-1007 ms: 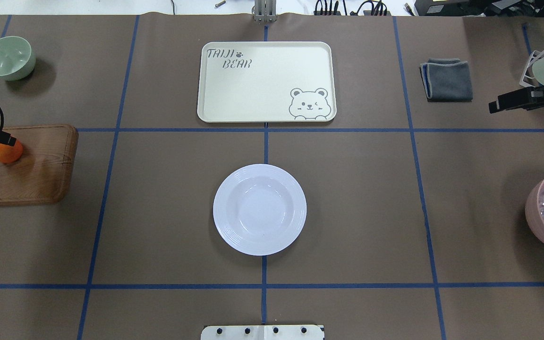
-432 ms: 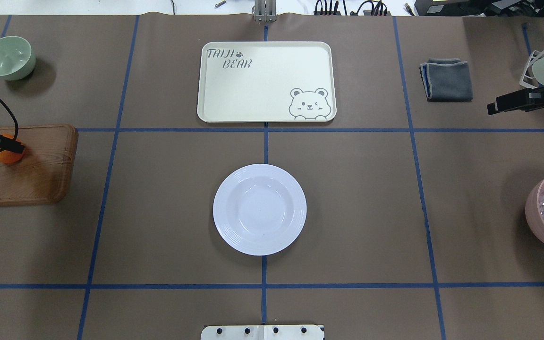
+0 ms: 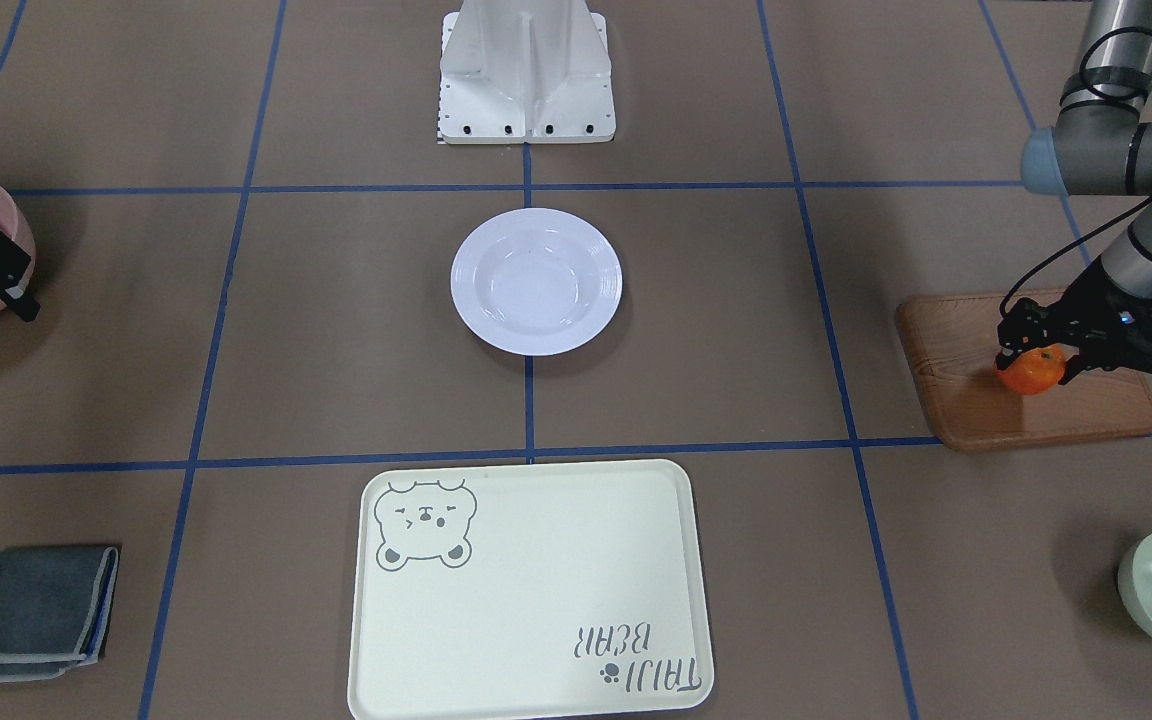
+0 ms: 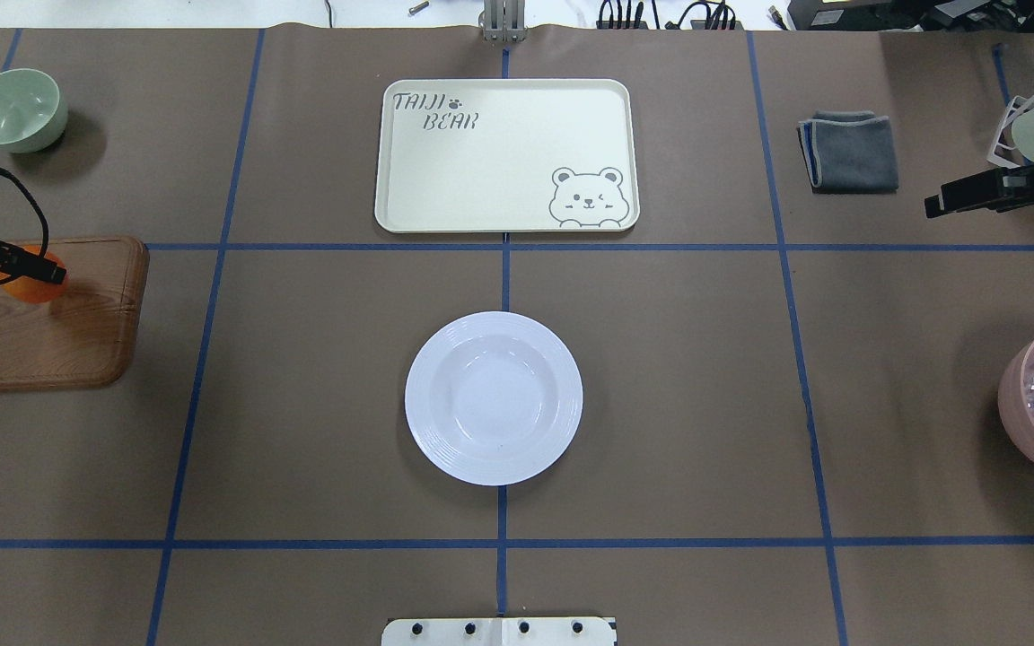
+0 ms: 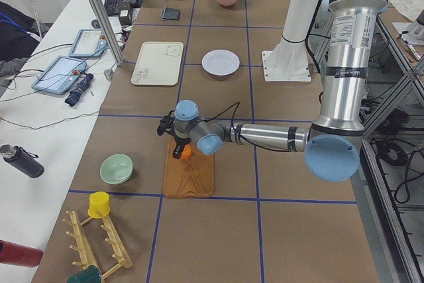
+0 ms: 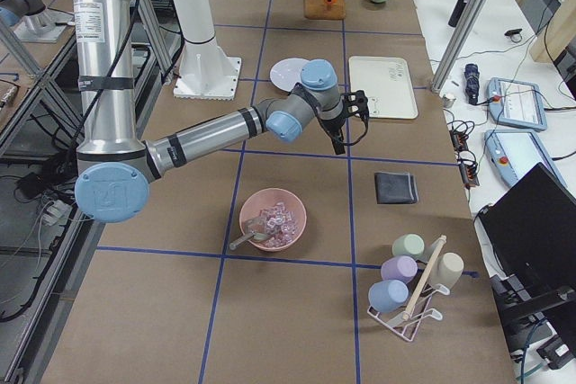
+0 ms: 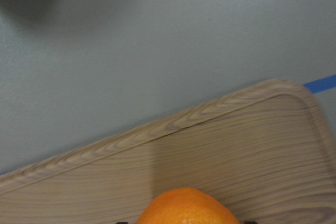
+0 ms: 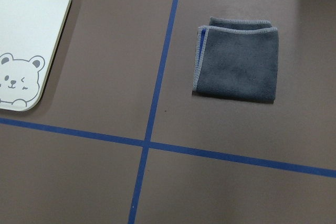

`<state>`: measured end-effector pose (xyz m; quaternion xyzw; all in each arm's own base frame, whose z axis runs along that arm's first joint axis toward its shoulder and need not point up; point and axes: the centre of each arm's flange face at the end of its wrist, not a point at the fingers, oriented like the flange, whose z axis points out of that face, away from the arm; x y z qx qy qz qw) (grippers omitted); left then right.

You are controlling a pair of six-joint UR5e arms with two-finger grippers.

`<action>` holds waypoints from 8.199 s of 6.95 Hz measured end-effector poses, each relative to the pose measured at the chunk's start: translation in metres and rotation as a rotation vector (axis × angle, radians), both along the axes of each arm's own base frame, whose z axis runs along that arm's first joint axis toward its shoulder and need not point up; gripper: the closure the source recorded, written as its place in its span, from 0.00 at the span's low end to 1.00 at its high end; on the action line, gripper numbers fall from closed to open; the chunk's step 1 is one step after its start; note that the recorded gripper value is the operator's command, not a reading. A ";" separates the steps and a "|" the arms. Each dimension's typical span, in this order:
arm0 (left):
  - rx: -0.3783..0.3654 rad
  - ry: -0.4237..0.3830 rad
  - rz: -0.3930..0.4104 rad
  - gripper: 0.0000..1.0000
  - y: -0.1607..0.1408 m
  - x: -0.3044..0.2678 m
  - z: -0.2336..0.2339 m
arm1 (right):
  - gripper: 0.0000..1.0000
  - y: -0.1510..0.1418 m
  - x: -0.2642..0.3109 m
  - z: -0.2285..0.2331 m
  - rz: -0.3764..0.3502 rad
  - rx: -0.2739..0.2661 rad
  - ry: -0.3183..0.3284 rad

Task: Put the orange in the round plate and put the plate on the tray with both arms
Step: 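Lower the left gripper onto the orange on the wooden board and grasp it, then carry the orange onto the white plate with the left gripper while the right arm advances, then withdraw the left arm toward the board while the right gripper hovers near the tray, then move the right gripper down to the near rim of the white plate and grip it, then slide the plate with the orange using the right gripper onto the bear tray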

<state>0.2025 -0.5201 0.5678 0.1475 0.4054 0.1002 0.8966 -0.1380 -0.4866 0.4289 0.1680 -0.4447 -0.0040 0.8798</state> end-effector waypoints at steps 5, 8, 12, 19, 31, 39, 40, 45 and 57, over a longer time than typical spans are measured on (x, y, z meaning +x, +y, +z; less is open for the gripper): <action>-0.249 0.011 -0.161 1.00 0.017 0.179 -0.305 | 0.00 -0.004 -0.021 -0.028 0.063 -0.049 -0.077; -0.321 -0.002 -0.216 1.00 0.090 0.316 -0.386 | 0.00 0.003 -0.079 -0.053 0.161 -0.091 -0.133; -0.320 -0.022 -0.244 0.20 0.151 0.434 -0.401 | 0.00 0.017 -0.127 -0.068 0.213 -0.105 -0.151; -0.232 0.006 -0.161 0.02 0.079 0.266 -0.422 | 0.01 0.040 -0.156 -0.100 0.260 -0.179 -0.301; -0.175 -0.151 0.015 0.02 -0.050 -0.248 -0.061 | 0.03 0.103 -0.221 -0.126 0.400 -0.262 -0.427; -0.293 -0.057 -0.051 0.02 0.026 -0.323 0.079 | 0.31 0.261 -0.409 -0.117 0.547 -0.293 -0.480; -0.296 -0.056 -0.051 0.02 0.030 -0.323 0.082 | 0.32 0.266 -0.416 -0.115 0.543 -0.292 -0.472; -0.298 -0.055 -0.051 0.02 0.036 -0.322 0.084 | 0.53 0.274 -0.438 -0.121 0.530 -0.295 -0.469; -0.294 -0.056 -0.051 0.02 0.041 -0.322 0.082 | 1.00 0.208 -0.411 -0.183 0.680 -0.371 -0.679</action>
